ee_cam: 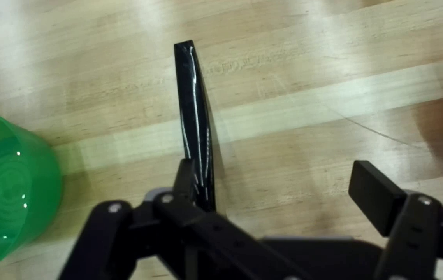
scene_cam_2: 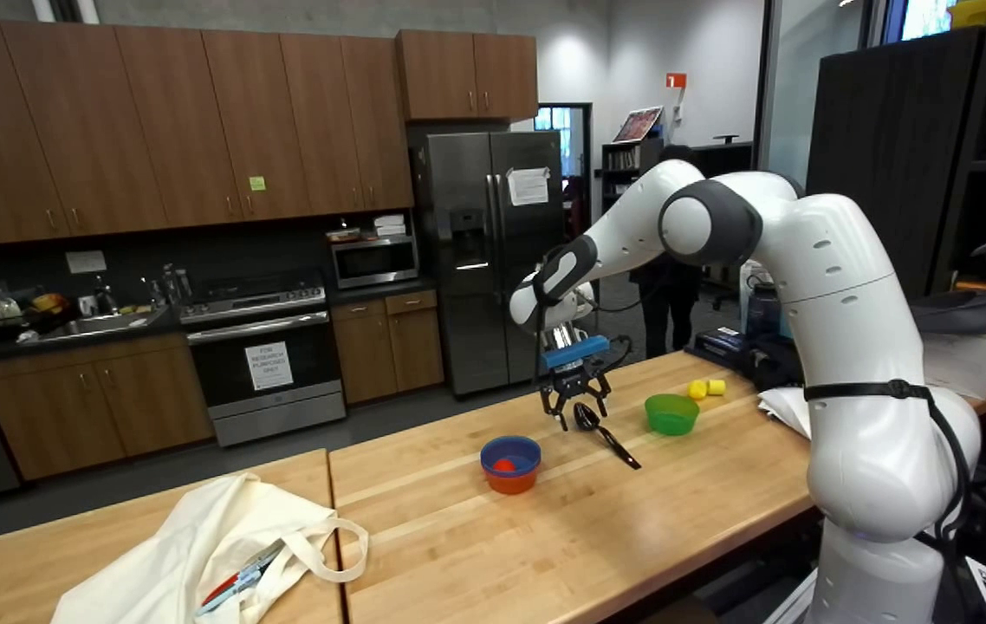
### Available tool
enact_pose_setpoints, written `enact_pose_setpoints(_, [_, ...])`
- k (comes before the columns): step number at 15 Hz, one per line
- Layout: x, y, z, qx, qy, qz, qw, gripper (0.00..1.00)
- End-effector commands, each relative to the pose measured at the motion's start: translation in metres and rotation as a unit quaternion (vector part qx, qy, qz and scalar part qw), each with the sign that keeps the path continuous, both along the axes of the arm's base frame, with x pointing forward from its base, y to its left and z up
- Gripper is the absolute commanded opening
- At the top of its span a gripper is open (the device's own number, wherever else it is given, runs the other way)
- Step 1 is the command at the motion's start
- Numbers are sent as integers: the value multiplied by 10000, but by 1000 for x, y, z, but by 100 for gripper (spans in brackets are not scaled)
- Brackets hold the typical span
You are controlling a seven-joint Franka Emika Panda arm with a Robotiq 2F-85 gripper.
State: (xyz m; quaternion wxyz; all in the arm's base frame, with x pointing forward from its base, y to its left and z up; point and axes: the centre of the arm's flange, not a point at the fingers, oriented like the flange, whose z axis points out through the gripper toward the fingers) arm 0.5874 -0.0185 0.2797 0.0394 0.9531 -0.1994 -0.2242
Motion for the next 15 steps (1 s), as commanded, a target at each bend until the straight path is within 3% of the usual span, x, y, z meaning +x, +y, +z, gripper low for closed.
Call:
enact_pose_setpoints(1, [13,-15,8,-91,79,-157,9998,100])
enact_pose_setpoints(15, [10,-34,-19,-190,314,-232,9991,100])
